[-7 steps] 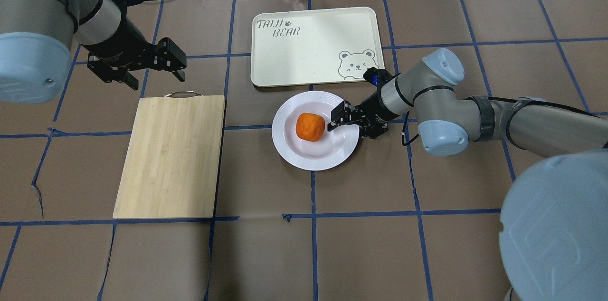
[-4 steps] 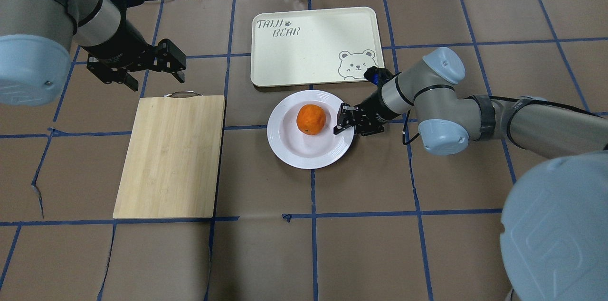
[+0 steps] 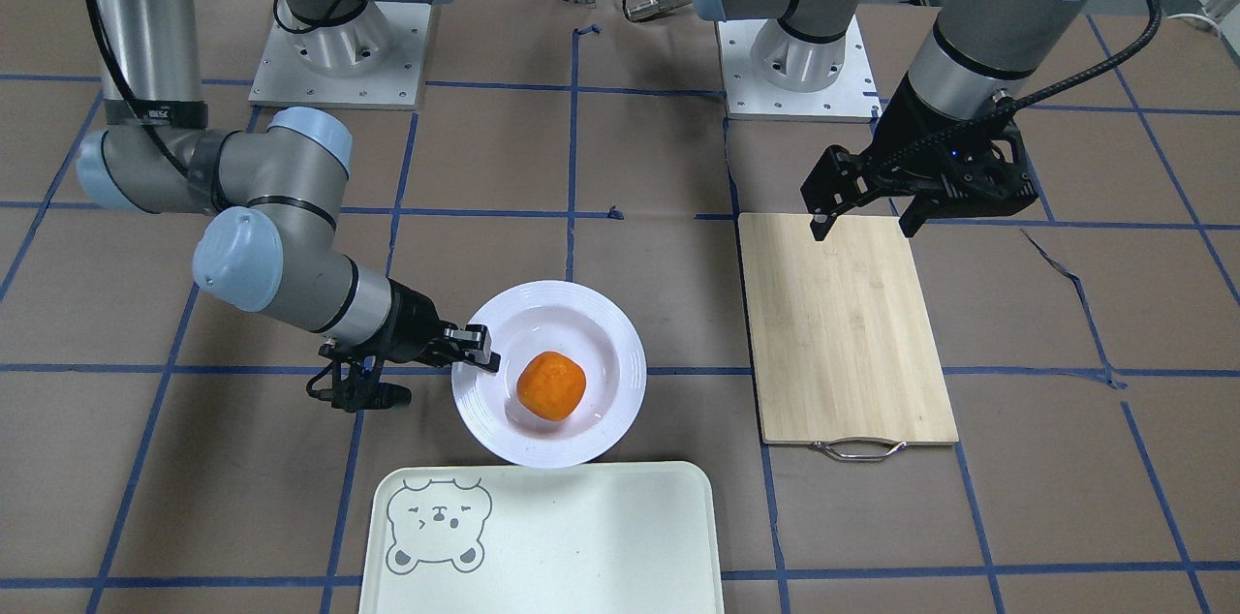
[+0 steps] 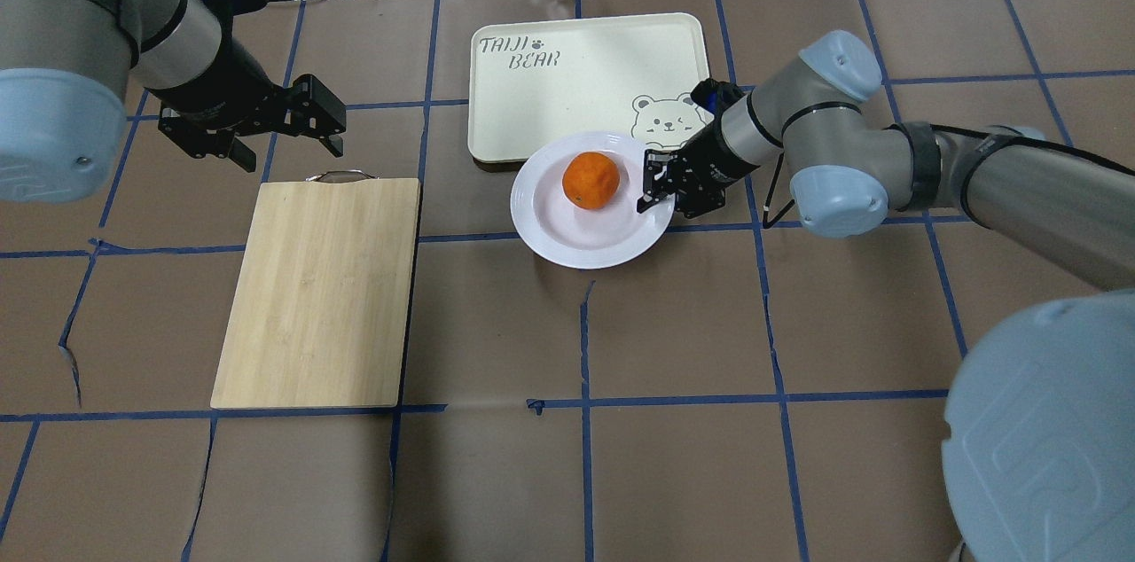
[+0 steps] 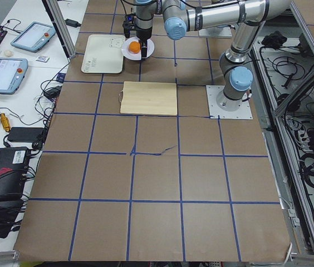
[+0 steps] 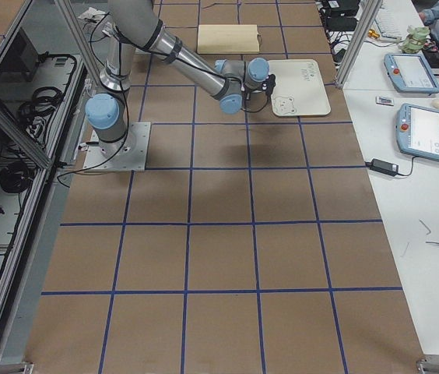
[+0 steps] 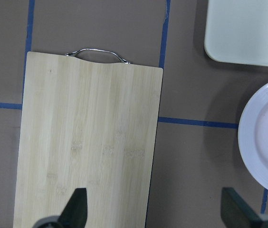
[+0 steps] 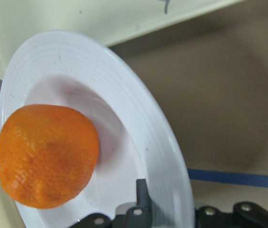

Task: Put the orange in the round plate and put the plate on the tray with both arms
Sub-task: 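Slide the plate with the orange onto the cream bear tray with the right gripper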

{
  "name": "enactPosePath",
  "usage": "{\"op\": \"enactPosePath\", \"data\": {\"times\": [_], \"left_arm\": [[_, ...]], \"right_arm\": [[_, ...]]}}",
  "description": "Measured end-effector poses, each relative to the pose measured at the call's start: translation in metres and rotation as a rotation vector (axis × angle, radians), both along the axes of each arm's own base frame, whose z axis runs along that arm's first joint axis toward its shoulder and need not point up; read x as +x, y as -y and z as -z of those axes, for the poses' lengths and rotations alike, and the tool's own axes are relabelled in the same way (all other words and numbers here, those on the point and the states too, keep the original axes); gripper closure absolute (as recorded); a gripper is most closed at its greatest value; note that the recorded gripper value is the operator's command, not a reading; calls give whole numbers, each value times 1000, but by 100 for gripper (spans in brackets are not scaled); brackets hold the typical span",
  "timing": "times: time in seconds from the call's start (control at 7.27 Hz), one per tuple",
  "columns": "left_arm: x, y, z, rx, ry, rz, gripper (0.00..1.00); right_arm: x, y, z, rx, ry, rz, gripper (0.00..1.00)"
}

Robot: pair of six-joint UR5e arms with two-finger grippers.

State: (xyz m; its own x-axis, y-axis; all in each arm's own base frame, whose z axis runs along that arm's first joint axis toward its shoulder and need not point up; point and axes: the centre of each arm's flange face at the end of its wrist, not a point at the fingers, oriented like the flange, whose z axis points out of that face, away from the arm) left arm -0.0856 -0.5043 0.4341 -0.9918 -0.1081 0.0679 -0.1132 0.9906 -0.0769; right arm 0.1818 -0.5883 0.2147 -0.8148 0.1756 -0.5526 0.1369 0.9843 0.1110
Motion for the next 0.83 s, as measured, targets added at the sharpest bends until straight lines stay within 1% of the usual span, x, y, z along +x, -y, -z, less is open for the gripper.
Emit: {"op": "enactPosePath", "data": {"times": [0.14,0.28,0.55,0.69,0.83], "left_arm": [[0,0,0,0,0,0,0],[0,0,0,0,0,0,0],[-1,0,0,-1,-2,1,0],[-1,0,0,-2,-3,2,0],[-1,0,0,-1,-3,2,0]], "right_arm": [[-1,31,-26,-17,0,7,100],[-1,65,-35,-27,3,19,100],[0,139,-1,-41,6,25,100],[-1,163,18,-47,2,25,100],[-1,175,31,-45,0,25,68]]}}
